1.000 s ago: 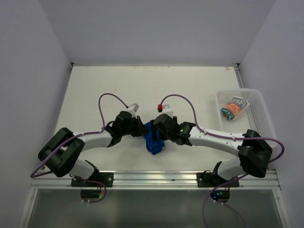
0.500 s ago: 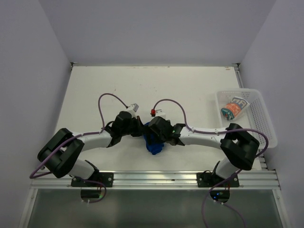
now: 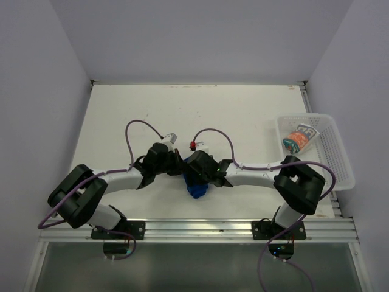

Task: Roll the towels
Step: Place the rolled towel into the container

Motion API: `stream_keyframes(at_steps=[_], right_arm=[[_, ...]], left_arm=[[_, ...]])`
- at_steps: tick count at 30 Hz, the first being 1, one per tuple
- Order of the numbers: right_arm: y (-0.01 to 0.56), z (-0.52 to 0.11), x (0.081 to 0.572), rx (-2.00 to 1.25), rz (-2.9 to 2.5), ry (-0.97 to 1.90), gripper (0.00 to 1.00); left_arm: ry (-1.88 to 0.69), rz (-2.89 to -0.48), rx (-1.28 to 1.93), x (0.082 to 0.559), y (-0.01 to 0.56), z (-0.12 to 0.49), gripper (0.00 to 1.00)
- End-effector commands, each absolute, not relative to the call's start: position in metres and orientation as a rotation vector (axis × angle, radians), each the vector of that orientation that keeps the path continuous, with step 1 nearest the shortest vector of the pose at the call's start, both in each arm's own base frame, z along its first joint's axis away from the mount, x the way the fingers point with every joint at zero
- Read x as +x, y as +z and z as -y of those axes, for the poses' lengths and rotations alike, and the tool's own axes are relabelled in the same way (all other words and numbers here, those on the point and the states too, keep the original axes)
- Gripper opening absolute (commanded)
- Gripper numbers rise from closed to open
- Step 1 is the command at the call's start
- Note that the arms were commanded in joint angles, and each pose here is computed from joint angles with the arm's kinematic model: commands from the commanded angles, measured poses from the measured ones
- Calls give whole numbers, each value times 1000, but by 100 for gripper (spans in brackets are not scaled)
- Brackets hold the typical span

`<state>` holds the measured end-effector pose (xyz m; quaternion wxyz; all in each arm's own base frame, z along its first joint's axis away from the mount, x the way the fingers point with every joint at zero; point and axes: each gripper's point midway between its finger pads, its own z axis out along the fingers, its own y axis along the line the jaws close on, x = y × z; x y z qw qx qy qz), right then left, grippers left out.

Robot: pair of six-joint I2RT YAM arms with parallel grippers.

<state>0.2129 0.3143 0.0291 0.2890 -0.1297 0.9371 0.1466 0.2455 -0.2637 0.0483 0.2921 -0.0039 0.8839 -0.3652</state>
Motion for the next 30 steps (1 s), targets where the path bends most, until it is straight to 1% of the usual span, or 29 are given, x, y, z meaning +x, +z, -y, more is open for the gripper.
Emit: stream_keyframes(at_steps=[1, 3, 6, 7, 10, 11, 13, 14, 15, 16, 17, 18, 19, 20, 22, 23, 25, 26, 27, 28, 29, 30], right_arm=[[19, -312, 214, -356, -2500, 351, 74], [16, -313, 213, -361, -2508, 358, 67], [15, -316, 209, -361, -2518, 385, 54], [16, -316, 209, -360, -2518, 393, 46], [19, -315, 207, -343, -2520, 412, 32], [20, -313, 206, -338, -2518, 407, 23], [25, -311, 206, -322, -2511, 418, 15], [26, -309, 206, -316, -2507, 415, 7], [27, -307, 205, -314, -2505, 413, 4], [29, -306, 206, -309, -2500, 414, 0], [36, -304, 207, -299, -2488, 426, 0], [39, -302, 207, -293, -2482, 427, 0], [44, -300, 208, -284, -2471, 432, 0], [55, -296, 211, -264, -2454, 444, 0], [68, -287, 216, -244, -2433, 430, 0], [86, -282, 224, -205, -2396, 445, 0], [99, -262, 230, -175, -2379, 388, 0], [121, -250, 240, -132, -2329, 388, 0], [130, -237, 247, -98, -2303, 346, 0], [135, -221, 249, -74, -2305, 307, 0], [144, -203, 259, -24, -2289, 275, 0], [159, -189, 263, 21, -2251, 279, 0]], left_arm=[[-944, -2393, -14, 240, 39, 260, 0], [-944, -2391, -12, 241, 40, 261, 0], [-942, -2381, -7, 245, 46, 262, 0], [-938, -2375, -5, 247, 48, 262, 0], [-924, -2362, -4, 256, 58, 261, 0], [-940, -2369, -8, 257, 61, 260, 0], [-948, -2314, -57, 277, 81, 249, 0], [-941, -2318, -67, 280, 85, 243, 0], [-928, -2263, -94, 299, 106, 234, 0], [-897, -2240, -77, 308, 116, 227, 0], [-848, -2258, -91, 312, 118, 218, 0], [-822, -2188, -77, 329, 147, 212, 0], [-780, -2213, -87, 328, 150, 205, 0], [-780, -2166, -76, 338, 175, 205, 0], [-753, -2145, -55, 342, 194, 197, 1], [-746, -2105, -40, 348, 217, 197, 3], [-690, -2105, -9, 349, 227, 191, 6], [-679, -2082, 7, 352, 240, 190, 13], [-655, -2068, 35, 351, 246, 187, 16], [-631, -2070, 39, 351, 247, 184, 22], [-613, -2067, 45, 350, 248, 181, 34], [-591, -2057, 54, 348, 251, 177, 39]])
